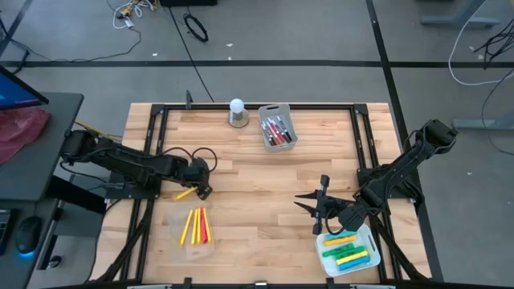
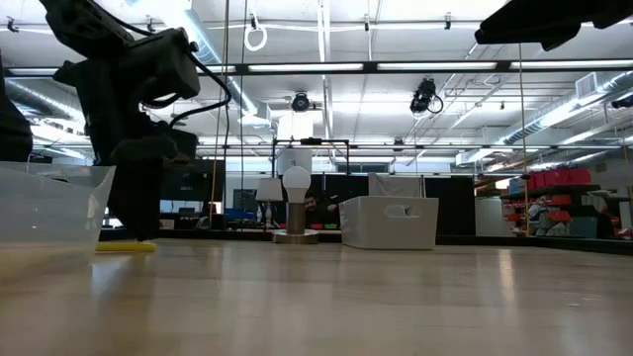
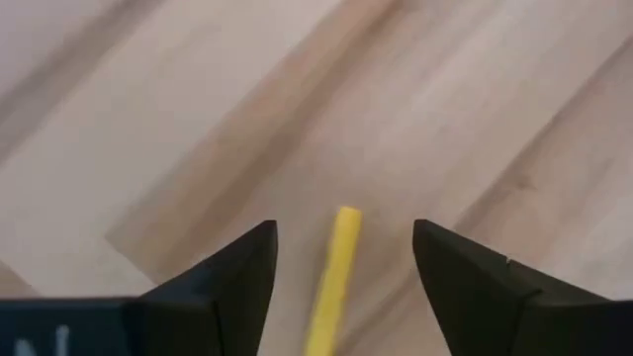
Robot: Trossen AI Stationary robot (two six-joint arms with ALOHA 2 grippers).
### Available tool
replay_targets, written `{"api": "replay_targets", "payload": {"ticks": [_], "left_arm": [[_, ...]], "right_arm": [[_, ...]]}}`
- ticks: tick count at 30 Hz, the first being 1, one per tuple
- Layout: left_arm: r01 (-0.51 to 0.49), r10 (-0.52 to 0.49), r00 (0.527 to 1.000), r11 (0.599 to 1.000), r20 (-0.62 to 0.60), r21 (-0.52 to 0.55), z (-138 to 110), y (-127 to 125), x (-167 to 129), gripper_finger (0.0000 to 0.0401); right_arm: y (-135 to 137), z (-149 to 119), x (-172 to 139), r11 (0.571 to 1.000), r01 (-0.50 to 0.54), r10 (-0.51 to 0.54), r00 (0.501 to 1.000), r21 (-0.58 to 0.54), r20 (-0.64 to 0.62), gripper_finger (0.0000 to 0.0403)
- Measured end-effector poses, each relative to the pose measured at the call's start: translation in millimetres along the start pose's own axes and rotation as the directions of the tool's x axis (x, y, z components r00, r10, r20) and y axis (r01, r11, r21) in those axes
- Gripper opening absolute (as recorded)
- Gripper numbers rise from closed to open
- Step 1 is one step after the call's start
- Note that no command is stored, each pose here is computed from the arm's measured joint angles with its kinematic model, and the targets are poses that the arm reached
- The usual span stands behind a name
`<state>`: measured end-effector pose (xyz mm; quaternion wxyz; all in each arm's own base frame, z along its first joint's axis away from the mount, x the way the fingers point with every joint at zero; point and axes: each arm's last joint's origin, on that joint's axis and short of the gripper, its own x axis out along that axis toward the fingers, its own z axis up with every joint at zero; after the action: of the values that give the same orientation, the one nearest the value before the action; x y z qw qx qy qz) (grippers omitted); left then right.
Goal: Pick & Place Markers
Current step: Put the yellow pen into the transparent bin
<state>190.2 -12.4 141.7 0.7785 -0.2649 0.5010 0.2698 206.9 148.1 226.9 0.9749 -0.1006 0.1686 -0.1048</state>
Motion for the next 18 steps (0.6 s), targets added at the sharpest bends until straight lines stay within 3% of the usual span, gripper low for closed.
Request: {"api": "replay_targets", "payload": {"ticks": [9, 18], "left_arm": [[-0.063, 0.058, 0.997, 0.993, 0.056, 0.103, -4, -4, 2, 0.0162], [-0.096, 0.097, 0.995, 0.978, 0.003, 0.184, -10, -10, 19, 0.0129]], "right_arm": [[0, 0, 0, 1.000, 0.000, 0.000, 1.000, 0.000, 0.000, 0.0086], [0, 0, 0, 1.000, -0.001, 0.001, 1.000, -0.001, 0.000, 0.0086]]}}
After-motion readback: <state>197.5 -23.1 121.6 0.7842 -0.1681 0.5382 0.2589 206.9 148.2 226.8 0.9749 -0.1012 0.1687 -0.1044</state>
